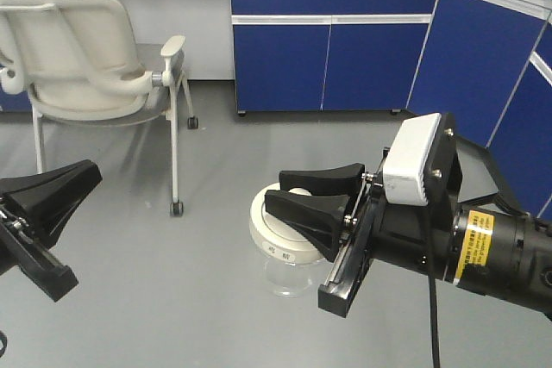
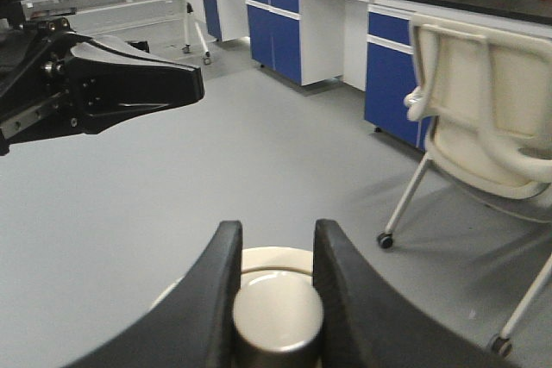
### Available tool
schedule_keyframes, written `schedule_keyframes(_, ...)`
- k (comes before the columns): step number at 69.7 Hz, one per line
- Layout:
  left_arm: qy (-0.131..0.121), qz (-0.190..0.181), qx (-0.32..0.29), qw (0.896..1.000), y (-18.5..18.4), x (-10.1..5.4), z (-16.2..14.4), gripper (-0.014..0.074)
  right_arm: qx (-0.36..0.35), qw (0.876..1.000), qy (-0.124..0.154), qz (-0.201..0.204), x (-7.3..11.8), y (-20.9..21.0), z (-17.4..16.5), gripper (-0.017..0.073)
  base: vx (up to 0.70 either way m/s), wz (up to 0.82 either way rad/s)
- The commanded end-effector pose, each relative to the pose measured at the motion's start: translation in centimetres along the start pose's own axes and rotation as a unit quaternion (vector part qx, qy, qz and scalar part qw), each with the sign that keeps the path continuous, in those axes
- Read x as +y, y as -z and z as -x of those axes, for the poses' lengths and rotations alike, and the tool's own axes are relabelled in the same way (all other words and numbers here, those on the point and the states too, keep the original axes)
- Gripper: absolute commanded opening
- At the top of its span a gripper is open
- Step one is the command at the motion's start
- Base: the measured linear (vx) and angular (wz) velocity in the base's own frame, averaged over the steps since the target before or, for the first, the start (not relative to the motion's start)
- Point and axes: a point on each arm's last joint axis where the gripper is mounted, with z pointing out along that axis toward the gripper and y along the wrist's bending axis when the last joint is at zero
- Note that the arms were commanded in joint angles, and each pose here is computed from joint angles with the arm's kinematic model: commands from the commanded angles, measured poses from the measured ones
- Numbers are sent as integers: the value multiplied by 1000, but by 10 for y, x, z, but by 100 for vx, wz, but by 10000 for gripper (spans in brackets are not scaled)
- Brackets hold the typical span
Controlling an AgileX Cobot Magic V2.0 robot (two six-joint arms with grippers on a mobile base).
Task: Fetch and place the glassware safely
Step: 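Carry the jar in the right gripper toward the black counter with plant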
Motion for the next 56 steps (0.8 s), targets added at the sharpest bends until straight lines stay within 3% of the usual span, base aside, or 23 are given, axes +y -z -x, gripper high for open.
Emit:
schedule_keyframes(1,11,-12,-45,999,-1,-2,15,-1,-54,998,2,13,3,3,20,-1,49,-5)
schedule_keyframes(33,11,-12,-45,999,-1,-2,15,-1,-53,999,1,12,3,3,20,-1,37,-13)
schedule_keyframes(56,10,-12,-45,999,-1,-2,15,1,-53,999,1,12,3,3,20,-1,26,-49)
